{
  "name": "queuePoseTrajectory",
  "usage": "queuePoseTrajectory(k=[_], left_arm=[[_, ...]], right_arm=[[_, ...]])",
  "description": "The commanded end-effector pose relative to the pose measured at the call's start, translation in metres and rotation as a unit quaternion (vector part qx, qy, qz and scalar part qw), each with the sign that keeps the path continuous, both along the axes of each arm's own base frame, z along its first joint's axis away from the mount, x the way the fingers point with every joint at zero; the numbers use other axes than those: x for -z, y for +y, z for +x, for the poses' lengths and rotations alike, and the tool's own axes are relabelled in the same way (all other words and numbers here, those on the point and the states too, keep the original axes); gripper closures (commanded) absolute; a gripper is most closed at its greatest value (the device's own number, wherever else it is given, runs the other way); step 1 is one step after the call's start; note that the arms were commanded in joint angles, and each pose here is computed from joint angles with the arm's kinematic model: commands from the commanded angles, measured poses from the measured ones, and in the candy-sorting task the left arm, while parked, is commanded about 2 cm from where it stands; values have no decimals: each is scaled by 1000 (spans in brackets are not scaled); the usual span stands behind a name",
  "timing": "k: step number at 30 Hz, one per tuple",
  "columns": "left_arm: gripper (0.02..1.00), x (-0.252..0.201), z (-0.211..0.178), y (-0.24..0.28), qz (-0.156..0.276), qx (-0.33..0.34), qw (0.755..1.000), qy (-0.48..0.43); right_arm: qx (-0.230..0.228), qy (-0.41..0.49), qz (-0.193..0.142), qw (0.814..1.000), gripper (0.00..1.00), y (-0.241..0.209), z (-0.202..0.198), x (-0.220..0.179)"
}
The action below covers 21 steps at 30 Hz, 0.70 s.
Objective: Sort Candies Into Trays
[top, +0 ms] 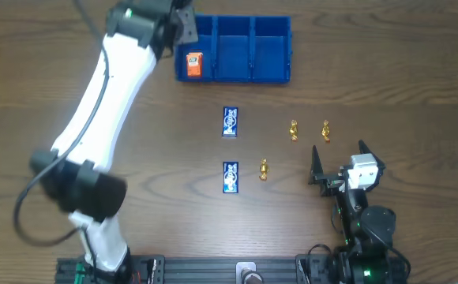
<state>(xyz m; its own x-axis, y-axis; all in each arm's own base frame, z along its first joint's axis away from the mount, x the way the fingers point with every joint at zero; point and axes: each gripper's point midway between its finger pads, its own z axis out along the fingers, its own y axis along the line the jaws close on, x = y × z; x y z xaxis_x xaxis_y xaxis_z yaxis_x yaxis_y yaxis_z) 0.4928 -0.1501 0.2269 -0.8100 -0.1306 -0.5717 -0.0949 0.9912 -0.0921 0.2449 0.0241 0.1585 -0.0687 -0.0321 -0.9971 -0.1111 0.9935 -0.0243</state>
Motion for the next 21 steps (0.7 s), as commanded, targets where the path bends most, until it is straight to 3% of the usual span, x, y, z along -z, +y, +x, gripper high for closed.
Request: queuePoseTrajectory(k=[1, 7, 21], left_arm=[[687, 54, 16, -15, 0, 36, 997, 62], [687, 93, 20, -18, 3, 38, 994, 98], [673, 107, 28, -16, 8, 51, 994, 99]], right_arm=[[-6, 1, -6, 1000, 3, 2, 0, 1], [-6, 1, -6, 1000, 3, 2, 0, 1], [-6, 1, -6, 1000, 3, 2, 0, 1]])
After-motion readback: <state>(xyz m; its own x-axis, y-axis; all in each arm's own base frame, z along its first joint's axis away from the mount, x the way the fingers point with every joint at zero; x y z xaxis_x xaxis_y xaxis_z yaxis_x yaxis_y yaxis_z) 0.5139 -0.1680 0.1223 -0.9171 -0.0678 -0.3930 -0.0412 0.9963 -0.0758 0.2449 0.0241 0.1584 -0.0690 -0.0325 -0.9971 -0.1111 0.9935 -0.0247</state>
